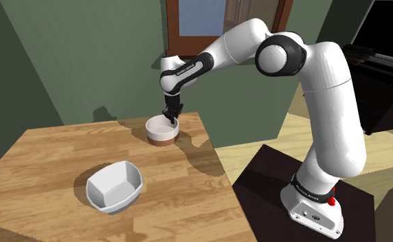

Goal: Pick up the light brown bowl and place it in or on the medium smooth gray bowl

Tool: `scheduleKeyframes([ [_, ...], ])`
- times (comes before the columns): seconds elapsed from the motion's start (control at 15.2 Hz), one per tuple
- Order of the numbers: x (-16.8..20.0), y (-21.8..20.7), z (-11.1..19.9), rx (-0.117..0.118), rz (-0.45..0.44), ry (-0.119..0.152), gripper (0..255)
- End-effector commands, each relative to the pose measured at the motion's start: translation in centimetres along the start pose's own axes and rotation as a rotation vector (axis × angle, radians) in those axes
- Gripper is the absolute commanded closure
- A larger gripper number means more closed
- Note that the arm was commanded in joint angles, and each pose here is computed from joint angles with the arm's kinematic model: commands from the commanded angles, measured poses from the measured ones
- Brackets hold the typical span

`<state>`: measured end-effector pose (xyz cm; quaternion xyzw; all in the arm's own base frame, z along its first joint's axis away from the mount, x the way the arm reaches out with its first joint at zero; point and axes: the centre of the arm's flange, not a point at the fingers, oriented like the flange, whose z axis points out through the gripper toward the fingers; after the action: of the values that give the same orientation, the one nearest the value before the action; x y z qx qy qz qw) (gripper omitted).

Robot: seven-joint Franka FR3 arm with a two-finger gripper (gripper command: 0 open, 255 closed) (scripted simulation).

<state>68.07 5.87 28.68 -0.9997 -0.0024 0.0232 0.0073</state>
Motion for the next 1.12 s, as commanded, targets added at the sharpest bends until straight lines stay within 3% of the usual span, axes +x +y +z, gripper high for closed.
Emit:
scheduleKeyframes([
  [0.0, 0.0, 0.0, -0.5, 0.000, 0.000, 0.000, 255],
  [1.06, -0.4, -0.1, -9.0, 0.000, 0.000, 0.000, 255],
])
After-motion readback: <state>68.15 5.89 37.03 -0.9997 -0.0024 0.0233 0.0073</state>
